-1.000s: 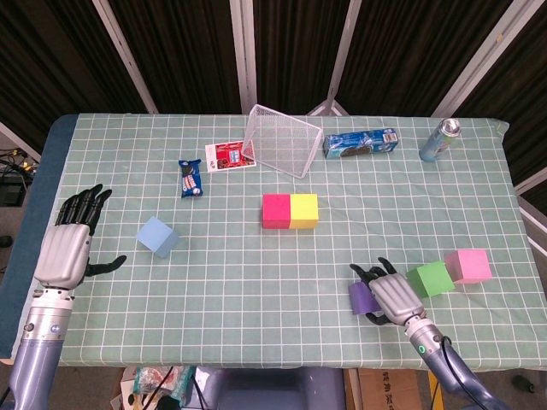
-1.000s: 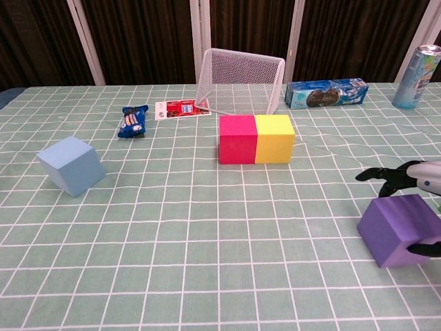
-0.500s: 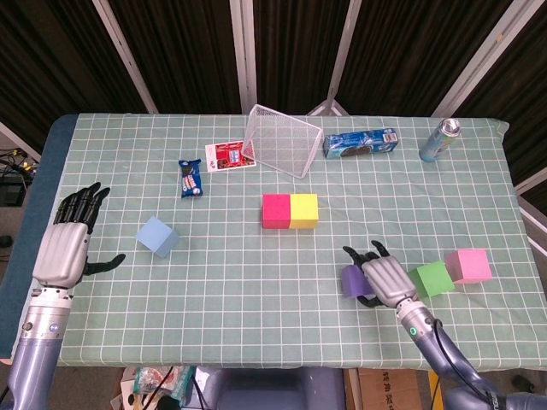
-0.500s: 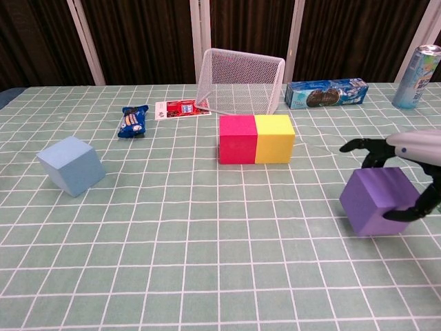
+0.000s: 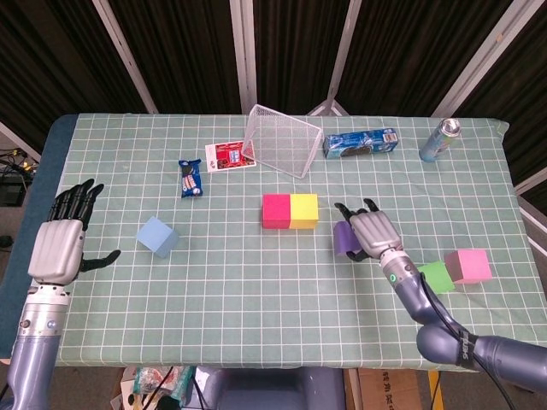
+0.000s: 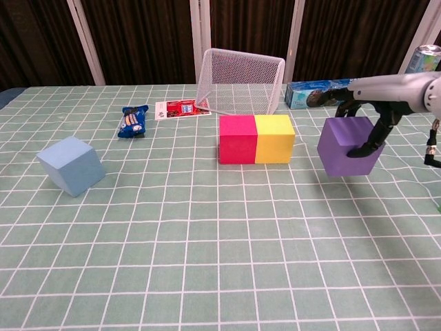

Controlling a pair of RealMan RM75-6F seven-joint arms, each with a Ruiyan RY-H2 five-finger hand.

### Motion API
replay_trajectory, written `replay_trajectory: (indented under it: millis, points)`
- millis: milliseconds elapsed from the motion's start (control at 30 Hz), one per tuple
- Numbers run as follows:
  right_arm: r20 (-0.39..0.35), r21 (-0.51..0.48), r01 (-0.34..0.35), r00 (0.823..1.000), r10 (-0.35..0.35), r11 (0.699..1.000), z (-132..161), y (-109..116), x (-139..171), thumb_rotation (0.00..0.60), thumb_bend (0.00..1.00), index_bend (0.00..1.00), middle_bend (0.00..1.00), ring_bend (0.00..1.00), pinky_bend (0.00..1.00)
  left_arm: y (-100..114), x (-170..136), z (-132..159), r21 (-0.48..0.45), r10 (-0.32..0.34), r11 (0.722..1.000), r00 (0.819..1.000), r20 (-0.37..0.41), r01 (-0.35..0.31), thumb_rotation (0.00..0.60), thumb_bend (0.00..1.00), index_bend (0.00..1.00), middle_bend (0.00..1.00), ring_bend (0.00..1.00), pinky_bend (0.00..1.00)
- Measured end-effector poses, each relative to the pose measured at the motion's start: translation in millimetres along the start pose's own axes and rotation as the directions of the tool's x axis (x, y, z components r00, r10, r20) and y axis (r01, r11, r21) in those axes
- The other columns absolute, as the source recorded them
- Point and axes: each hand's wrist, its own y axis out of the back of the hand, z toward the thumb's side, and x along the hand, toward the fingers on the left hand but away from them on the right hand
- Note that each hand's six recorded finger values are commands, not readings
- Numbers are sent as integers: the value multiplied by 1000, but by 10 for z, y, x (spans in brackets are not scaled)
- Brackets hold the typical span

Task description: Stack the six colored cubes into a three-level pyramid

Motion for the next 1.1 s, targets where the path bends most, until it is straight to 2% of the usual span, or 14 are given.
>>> replay_trajectory:
  millis: [200,367,533,900,1100]
  points:
    - [68,0,-16,998,16,1000,-62,71,-320,600,291,0,389,266,0,2,24,-40,10,3,1000,1000,-17,-3,600,111,0,0,0,0]
    - [93,-4,-34,995,34,999,-52,56,-508,600,291,0,389,266,0,-9,42,-45,18,2,1000,1000,-21,-2,600,111,0,0,0,0]
    - [96,-19,-49,994,50,999,-1,36,-623,600,291,0,389,266,0,-6,63,-61,20,6,1000,1000,-29,-5,600,111,0,0,0,0]
    - [86,-28,-29,996,31,999,102,190,-802,600,291,0,389,266,0,59,85,-96,11,25,1000,999,-38,-25,600,111,0,0,0,0]
    - [83,-26,-40,996,42,999,86,201,-838,600,291,0,389,266,0,58,90,-111,13,23,1000,999,-43,-23,600,111,0,0,0,0]
